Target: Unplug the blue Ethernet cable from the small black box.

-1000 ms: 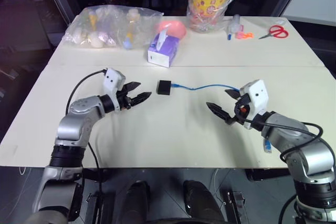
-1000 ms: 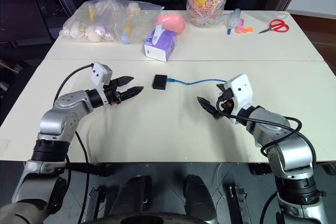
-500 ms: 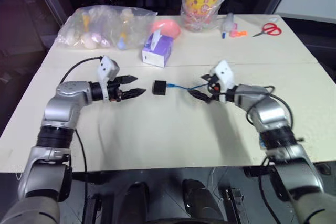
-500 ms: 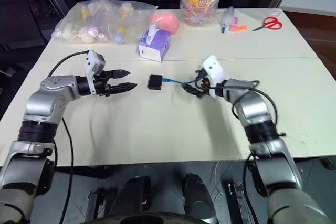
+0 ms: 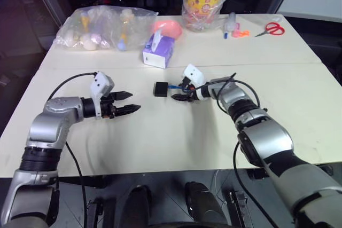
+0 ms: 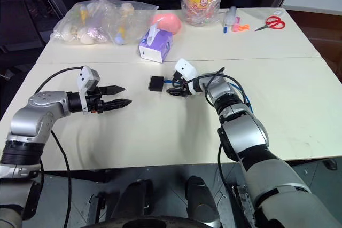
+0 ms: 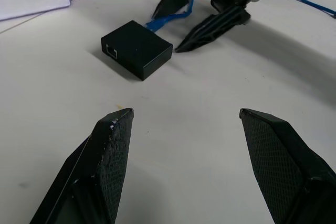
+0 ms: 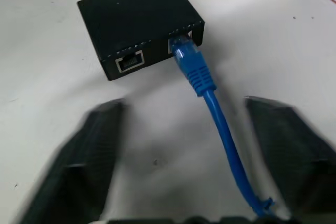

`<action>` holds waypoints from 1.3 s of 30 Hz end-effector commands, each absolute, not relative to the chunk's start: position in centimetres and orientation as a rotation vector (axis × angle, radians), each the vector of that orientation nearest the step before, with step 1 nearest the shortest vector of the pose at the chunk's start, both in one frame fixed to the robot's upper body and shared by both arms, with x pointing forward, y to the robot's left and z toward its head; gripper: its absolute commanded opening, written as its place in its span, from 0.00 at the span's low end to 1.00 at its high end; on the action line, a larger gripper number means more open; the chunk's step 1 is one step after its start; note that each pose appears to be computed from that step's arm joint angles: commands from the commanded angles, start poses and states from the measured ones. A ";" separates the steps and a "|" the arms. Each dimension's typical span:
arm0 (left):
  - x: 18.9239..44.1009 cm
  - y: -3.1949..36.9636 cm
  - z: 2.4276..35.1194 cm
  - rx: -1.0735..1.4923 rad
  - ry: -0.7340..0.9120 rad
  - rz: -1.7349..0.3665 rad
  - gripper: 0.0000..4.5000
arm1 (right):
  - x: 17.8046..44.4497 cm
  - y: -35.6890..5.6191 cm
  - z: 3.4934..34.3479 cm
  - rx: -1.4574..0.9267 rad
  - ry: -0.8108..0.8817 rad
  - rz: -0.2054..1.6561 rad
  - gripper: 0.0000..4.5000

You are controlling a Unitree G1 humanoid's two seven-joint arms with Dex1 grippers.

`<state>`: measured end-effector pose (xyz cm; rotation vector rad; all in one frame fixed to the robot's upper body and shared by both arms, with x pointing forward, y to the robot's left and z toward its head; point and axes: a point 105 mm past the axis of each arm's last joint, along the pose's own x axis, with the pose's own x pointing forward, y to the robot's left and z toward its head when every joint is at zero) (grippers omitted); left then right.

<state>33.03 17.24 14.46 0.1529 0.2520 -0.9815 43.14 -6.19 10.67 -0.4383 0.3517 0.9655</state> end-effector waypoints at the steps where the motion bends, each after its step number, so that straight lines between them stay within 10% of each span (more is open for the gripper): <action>1: 33.0 17.2 15.6 0.160 0.205 -0.966 0.75 | 43.9 -6.3 11.7 -0.509 0.310 0.928 0.36; 4: 33.3 17.2 15.5 0.159 0.204 -0.962 0.75 | 43.9 -6.5 11.8 -0.546 0.298 0.925 0.01; 16: 36.3 15.5 18.4 -0.191 0.110 -1.056 0.75 | 41.2 -7.8 20.4 -1.052 -0.406 0.878 0.01; 29: 39.1 9.7 20.2 -0.427 0.119 -1.303 0.75 | 35.8 -8.5 23.0 -0.985 -0.480 0.774 0.01; 37: 39.2 9.3 21.4 -0.485 0.092 -1.365 0.12 | 35.1 -8.4 23.3 -0.977 -0.468 0.755 0.00; 39: 39.1 9.3 21.2 -0.483 0.099 -1.370 0.11 | 35.0 -8.2 23.3 -0.974 -0.467 0.757 0.00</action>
